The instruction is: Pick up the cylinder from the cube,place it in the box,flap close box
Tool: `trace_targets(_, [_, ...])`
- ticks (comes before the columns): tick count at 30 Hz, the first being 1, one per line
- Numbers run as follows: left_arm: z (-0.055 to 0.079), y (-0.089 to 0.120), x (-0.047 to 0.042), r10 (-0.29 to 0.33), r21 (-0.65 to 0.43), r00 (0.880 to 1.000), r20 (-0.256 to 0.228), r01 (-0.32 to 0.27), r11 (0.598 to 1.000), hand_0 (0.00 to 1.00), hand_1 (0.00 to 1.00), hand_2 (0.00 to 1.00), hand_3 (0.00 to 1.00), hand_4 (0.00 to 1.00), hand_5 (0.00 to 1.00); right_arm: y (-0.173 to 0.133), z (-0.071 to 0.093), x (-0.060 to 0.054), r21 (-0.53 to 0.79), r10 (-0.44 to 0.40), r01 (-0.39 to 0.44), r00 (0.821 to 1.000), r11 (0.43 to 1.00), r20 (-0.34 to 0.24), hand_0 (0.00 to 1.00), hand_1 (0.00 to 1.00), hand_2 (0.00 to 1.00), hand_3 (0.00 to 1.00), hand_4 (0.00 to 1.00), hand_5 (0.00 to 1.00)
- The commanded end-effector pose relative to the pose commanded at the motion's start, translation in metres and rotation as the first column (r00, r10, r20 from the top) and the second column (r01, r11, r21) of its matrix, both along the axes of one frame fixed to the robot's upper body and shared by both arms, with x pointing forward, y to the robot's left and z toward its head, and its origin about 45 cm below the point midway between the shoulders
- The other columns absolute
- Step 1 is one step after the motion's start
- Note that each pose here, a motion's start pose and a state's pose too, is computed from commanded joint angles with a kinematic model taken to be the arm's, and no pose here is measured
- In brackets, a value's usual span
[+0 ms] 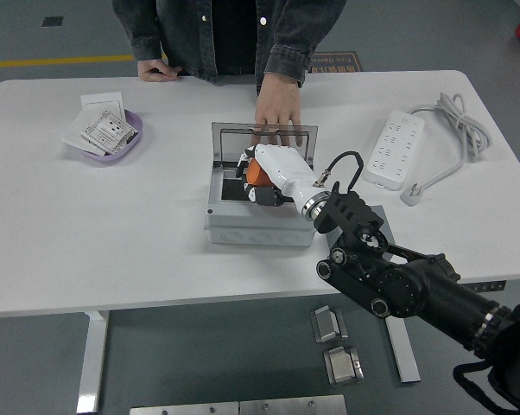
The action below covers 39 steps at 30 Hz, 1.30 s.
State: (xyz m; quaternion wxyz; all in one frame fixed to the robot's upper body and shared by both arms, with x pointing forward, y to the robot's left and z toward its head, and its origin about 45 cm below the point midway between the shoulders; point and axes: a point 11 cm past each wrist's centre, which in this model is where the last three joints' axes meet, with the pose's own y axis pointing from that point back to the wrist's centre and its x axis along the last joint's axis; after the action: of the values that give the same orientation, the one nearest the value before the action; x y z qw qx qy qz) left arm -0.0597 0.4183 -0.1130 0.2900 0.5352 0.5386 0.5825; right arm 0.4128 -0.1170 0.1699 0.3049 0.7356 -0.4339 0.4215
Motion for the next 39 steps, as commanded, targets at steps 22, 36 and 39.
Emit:
trace_targets(22, [-0.001, -0.002, 0.0061, -0.013, -0.007, 1.0, 0.011, 0.013, 1.0, 0.636, 0.618, 0.57, 0.596, 0.672, 0.279, -0.007, -0.004, 0.001, -0.024, 0.047, -0.047, 0.999, 0.999, -0.012, 0.726, 0.677, 0.691, 0.745, 0.951, 0.306])
trace_targets(36, [-0.001, -0.003, 0.0049, -0.012, -0.011, 1.0, 0.011, 0.012, 1.0, 0.636, 0.618, 0.569, 0.596, 0.67, 0.279, -0.013, -0.006, 0.0, -0.023, 0.039, -0.04, 0.999, 0.999, -0.027, 0.843, 0.701, 0.705, 0.749, 0.977, 0.346])
trace_targets(39, [-0.002, -0.004, 0.0036, -0.01, -0.013, 1.0, 0.009, 0.01, 1.0, 0.634, 0.617, 0.568, 0.596, 0.669, 0.276, -0.016, -0.002, -0.003, 0.017, 0.025, -0.025, 0.999, 1.0, -0.036, 0.849, 0.713, 0.707, 0.748, 0.983, 0.358])
